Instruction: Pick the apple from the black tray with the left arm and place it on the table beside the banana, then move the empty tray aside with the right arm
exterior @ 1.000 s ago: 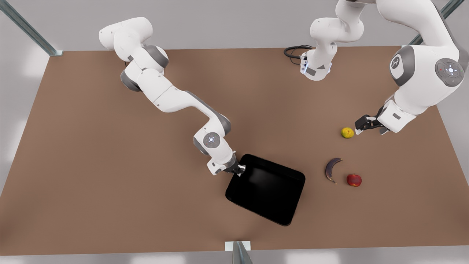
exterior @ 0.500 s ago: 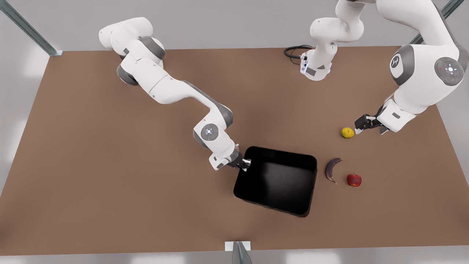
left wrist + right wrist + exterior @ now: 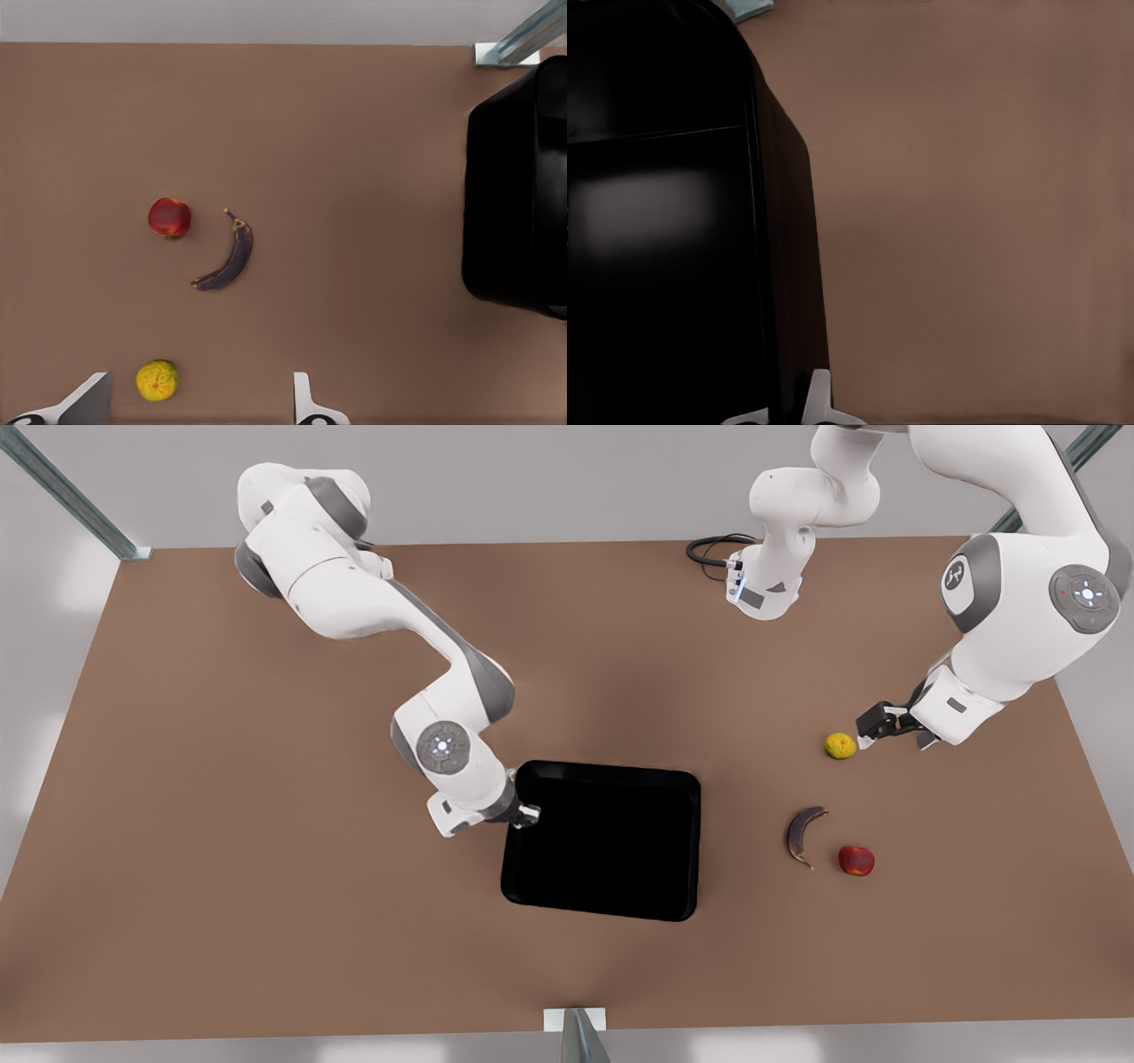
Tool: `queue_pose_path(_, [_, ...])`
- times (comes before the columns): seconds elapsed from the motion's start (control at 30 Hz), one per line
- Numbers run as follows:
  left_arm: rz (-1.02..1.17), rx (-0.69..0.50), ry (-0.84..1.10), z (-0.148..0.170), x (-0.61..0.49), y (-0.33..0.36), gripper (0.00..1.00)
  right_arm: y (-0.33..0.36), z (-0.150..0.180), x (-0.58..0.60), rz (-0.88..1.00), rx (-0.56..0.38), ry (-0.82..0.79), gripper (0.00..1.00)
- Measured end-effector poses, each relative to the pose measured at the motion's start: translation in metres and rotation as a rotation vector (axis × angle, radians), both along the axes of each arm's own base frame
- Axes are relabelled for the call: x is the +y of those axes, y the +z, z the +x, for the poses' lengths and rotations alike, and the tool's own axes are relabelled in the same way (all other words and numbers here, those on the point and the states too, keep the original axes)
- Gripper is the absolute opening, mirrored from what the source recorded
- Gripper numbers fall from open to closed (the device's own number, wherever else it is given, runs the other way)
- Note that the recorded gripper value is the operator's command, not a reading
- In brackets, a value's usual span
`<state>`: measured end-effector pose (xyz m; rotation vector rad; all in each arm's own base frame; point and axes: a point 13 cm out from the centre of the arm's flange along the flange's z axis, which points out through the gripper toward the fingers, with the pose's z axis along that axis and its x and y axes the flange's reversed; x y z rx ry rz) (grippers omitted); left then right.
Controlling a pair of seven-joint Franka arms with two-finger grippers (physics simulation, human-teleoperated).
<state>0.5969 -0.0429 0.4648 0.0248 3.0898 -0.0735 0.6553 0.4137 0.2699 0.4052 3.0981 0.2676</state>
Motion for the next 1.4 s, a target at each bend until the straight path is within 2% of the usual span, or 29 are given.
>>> queue_pose_path(0.27, [0.0,-0.001,-0.001,0.0,-0.001,0.001,1.0,0.033,0.017,-0.154,-0.168,0.092,0.01,0.2])
queue_pose_path(0.63, [0.001,-0.003,-0.008,0.0,-0.005,0.0,1.0,0.032,0.039,-0.337,-0.322,0.155,0.179,0.19])
queue_pose_path(0.9, [0.003,-0.008,-0.007,0.0,-0.003,0.002,1.0,-0.035,0.048,-0.4,-0.326,0.217,0.37,0.2])
queue_pose_path(1.13, [0.052,-0.035,-0.034,0.011,-0.006,0.009,1.0,-0.09,0.055,-0.399,-0.298,0.225,0.538,0.31])
queue_pose_path(1.17, [0.056,-0.043,-0.044,0.015,-0.012,0.011,1.0,-0.095,0.057,-0.4,-0.298,0.222,0.557,0.33])
queue_pose_path(1.2, [0.06,-0.047,-0.054,0.016,-0.016,0.013,1.0,-0.099,0.058,-0.401,-0.297,0.219,0.576,0.51])
queue_pose_path(1.27, [0.068,-0.049,-0.064,0.017,-0.02,0.014,1.0,-0.102,0.061,-0.4,-0.298,0.208,0.61,0.98])
queue_pose_path(1.4, [0.076,-0.048,-0.057,0.017,-0.014,0.014,1.0,-0.1,0.069,-0.402,-0.314,0.18,0.667,1.0])
